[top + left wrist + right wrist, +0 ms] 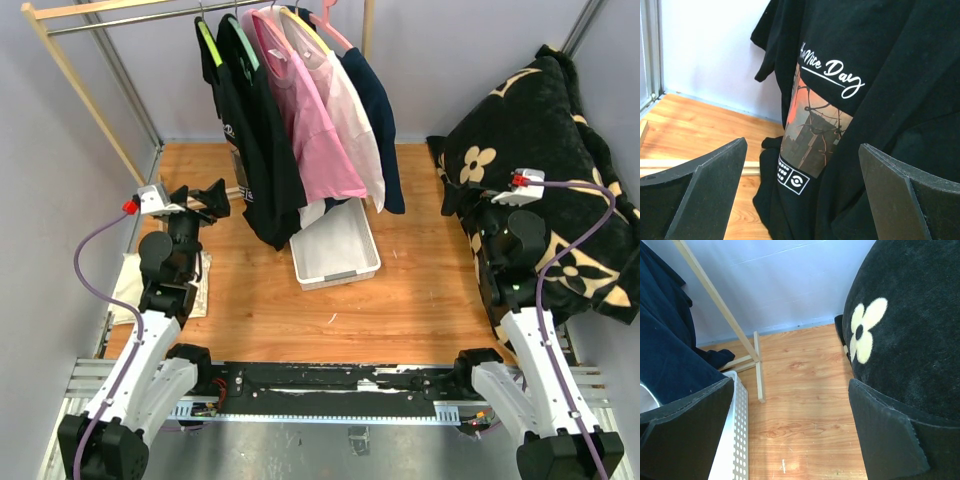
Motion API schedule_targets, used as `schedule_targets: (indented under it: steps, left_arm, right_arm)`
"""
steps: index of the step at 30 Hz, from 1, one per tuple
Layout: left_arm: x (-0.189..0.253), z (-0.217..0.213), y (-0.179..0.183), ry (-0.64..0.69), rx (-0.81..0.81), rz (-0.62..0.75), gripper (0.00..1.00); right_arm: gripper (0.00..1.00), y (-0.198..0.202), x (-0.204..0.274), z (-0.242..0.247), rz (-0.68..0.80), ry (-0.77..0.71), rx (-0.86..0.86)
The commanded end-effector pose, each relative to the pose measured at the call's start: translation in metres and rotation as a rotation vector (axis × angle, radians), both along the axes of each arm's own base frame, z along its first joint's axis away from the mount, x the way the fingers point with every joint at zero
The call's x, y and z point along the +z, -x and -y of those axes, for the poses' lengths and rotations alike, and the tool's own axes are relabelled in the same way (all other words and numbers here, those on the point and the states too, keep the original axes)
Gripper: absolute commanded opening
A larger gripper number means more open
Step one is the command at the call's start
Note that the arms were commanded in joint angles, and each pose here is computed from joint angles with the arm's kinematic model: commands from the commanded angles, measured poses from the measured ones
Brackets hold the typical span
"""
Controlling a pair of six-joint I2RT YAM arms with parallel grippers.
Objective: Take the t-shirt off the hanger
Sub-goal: Pick up the hanger from the clothesline.
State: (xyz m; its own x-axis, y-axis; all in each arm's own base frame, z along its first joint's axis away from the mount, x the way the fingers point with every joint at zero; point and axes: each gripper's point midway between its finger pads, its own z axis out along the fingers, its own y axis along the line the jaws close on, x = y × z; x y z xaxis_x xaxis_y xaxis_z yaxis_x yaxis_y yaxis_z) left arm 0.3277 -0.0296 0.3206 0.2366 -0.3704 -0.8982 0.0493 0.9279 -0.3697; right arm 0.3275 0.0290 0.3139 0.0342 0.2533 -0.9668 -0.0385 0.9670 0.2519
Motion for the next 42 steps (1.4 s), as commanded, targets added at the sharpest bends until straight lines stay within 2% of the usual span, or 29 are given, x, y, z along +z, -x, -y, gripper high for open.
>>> schedule_targets:
  steps: [1,7,15,20,24,28,37,42]
  left_arm:
    - [0.024,-0.004,0.008,0.025,0.008,0.078,1.0]
    - [0.023,-0.009,0.012,0.089,0.031,0.086,1.0]
    - [0.024,-0.001,0.011,0.094,-0.013,0.052,1.0]
    - [0.029,0.002,0.008,0.112,-0.03,0.031,1.0]
    - [0.033,0.007,0.004,0.114,-0.053,0.018,1.0]
    - [0.042,0.013,0.003,0.093,-0.085,0.03,1.0]
    - [0.079,0.034,0.013,0.016,-0.205,0.083,1.0]
    - [0.09,0.045,0.015,-0.015,-0.267,0.061,1.0]
  right_arm:
    - [0.98,0.002,0.023,0.004,0.045,0.024,-0.003]
    - [0.98,0.004,0.023,0.006,0.018,0.029,-0.01]
    - [0.98,0.009,0.02,0.007,-0.056,0.049,-0.011]
    - [0.98,0.016,0.026,0.007,-0.034,0.059,-0.005]
    - [0.98,0.015,0.036,0.003,-0.016,0.076,0.021]
    - [0.98,0.006,0.045,-0.015,-0.014,0.078,0.118]
    - [0.98,-0.011,0.095,-0.036,0.065,0.096,0.2]
    - [0.99,-0.022,0.128,-0.05,0.111,0.11,0.247]
